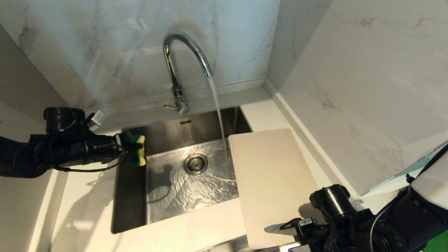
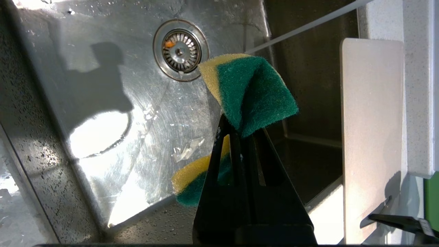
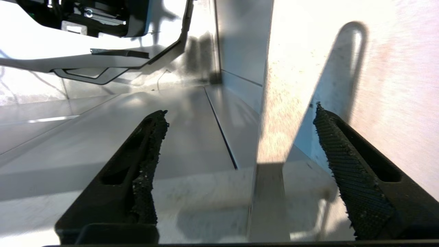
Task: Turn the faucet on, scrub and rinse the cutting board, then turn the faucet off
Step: Put down the cutting board, then put down the cleaning cloth
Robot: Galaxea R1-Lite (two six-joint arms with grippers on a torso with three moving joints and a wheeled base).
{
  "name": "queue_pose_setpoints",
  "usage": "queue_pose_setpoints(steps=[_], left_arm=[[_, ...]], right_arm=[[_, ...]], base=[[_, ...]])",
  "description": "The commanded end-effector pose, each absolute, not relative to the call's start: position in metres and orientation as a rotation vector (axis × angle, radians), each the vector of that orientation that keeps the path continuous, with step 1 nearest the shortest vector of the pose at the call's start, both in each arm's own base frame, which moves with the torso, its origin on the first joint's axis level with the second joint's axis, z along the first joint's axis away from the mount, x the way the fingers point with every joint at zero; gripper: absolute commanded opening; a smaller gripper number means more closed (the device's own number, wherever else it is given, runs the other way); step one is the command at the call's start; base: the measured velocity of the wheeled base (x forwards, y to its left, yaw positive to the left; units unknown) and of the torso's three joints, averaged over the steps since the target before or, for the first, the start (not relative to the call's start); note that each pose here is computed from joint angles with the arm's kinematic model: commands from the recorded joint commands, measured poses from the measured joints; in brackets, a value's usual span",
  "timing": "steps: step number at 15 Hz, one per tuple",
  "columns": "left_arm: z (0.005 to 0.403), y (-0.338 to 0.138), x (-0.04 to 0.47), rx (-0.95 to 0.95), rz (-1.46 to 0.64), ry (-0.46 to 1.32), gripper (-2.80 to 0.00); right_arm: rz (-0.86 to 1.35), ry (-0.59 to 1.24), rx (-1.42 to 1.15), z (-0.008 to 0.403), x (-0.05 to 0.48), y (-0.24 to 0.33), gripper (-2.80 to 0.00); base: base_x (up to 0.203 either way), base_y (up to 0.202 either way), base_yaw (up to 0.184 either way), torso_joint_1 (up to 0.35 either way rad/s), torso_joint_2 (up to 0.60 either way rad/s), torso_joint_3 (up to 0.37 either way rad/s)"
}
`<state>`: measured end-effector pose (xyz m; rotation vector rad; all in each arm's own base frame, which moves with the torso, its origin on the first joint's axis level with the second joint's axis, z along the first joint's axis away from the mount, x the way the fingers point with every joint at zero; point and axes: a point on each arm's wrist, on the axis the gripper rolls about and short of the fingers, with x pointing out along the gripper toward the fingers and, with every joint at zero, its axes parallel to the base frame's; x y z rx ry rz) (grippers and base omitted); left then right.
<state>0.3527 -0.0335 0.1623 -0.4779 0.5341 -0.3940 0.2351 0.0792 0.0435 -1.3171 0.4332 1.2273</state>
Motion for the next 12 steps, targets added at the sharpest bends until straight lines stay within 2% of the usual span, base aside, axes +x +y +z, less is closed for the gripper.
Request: queue_pose_setpoints(steps=[1, 8, 12], left_arm=[[0.164, -0.034, 0.352, -0.480, -0.398, 0.529, -2.80], [0.166, -0.038, 0.351, -0.477, -0.408, 0.526, -2.80], [0.165, -0.044, 0.350, -0.472, -0.417, 0.532, -2.80]], right_arm=[[1.191, 0.355, -1.340, 0.062, 0.227, 0.078, 0.00], [1.086, 0.177, -1.271, 0.108, 0.219, 0.077, 0.00], [0.921, 0.070, -1.125, 0.161, 0.236, 0.082, 0.00]], base=[[0.000, 0.000, 0.000, 0.000, 0.00, 0.000], [0.000, 0.000, 0.000, 0.000, 0.00, 0.000], [0.000, 0.000, 0.000, 0.000, 0.00, 0.000]])
